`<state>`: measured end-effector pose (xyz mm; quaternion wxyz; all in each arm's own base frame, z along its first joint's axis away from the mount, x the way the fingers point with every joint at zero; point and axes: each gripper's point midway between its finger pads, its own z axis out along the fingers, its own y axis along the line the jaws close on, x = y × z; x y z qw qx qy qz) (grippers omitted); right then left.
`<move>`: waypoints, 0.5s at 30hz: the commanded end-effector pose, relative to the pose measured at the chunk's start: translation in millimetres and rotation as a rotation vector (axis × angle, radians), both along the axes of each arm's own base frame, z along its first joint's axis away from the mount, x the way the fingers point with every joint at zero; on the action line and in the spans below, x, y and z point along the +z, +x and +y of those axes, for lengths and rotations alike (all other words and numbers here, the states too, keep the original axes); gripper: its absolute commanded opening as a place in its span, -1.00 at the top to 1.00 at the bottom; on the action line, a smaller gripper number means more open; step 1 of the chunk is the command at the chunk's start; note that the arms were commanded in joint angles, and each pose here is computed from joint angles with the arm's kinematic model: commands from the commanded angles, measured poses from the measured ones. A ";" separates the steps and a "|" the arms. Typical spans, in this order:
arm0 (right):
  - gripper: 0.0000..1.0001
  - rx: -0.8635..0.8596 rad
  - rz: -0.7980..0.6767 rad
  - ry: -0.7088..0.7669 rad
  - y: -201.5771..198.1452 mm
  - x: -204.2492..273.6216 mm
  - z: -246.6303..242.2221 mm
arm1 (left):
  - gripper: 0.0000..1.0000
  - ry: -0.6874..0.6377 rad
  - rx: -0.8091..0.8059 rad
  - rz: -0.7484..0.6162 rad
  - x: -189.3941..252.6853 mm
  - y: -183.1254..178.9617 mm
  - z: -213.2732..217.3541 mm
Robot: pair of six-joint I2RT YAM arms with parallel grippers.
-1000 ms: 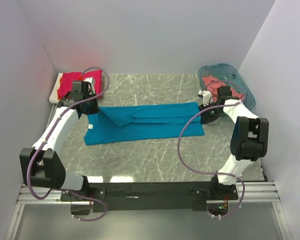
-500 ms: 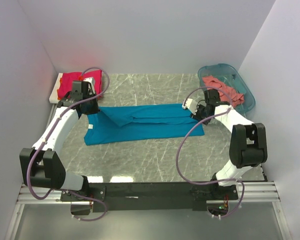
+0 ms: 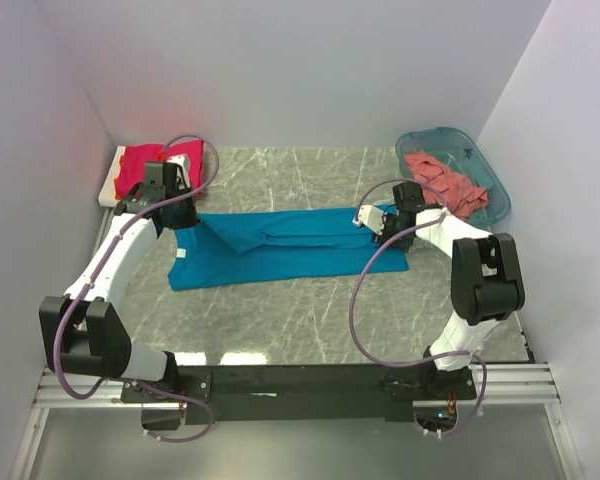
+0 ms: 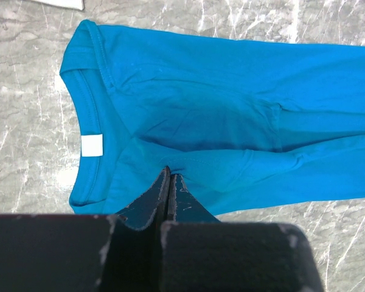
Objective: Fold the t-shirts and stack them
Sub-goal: Fold the tshirt
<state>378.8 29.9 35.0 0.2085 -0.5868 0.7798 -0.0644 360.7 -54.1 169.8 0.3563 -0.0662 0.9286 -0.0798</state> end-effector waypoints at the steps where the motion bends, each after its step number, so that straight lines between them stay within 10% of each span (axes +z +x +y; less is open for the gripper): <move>1: 0.08 -0.005 -0.042 -0.039 16.8 2.9 -4.1 | 0.99 -0.013 -0.008 -0.053 15.4 4.5 -0.9; 15: 0.56 -0.025 -0.070 -0.026 27.9 10.0 -1.8 | 0.99 -0.013 -0.008 -0.048 15.0 5.2 -0.9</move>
